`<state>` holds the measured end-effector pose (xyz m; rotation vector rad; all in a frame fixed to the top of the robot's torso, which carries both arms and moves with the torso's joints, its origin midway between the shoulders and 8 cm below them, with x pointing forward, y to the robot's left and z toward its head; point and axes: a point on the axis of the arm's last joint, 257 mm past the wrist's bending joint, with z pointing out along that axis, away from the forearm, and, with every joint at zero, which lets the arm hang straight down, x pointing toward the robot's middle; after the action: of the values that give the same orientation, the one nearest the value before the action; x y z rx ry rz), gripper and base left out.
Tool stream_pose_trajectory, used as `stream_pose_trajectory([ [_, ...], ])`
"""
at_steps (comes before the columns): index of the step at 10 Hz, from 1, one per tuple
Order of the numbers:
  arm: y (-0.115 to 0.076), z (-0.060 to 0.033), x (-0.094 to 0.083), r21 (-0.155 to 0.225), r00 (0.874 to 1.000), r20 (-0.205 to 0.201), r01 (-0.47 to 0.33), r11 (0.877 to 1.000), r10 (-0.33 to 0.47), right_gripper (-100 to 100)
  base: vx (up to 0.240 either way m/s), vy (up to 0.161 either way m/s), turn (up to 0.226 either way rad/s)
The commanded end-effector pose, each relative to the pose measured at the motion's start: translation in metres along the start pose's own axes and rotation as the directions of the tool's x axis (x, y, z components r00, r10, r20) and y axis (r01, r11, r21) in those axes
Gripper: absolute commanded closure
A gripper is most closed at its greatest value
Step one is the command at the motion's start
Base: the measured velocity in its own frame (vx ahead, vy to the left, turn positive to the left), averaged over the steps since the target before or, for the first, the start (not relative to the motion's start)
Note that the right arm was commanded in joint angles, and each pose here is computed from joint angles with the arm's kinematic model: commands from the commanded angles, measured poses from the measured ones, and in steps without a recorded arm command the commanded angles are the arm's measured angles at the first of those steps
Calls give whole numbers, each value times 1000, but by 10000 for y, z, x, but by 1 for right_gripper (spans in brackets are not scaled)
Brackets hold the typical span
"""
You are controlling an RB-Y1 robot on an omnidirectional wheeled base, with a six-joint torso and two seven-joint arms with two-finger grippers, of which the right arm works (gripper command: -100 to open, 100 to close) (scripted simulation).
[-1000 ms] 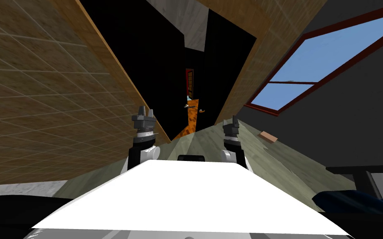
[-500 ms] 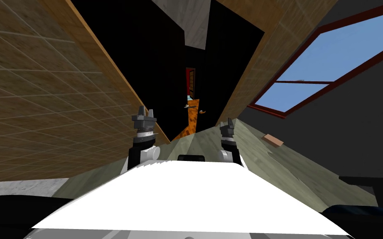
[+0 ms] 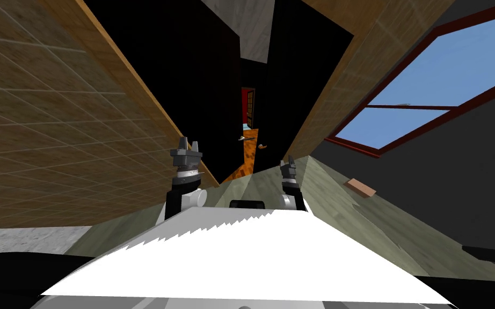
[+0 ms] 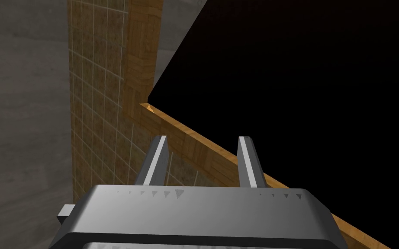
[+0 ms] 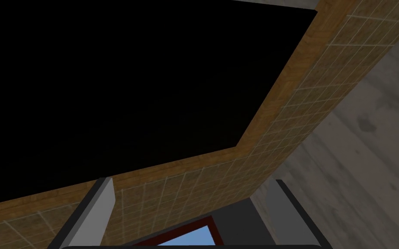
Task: Push the door open
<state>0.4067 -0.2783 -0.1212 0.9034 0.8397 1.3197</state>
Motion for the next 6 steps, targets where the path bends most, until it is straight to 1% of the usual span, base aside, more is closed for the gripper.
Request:
stream_pose_trajectory([
  [1,-139,-22,38,20,1000,-8,-3,1000,3,-100,93,-78,59],
  [6,-557,-130,163,85,999,-33,-10,996,13,-100,88,-62,72],
])
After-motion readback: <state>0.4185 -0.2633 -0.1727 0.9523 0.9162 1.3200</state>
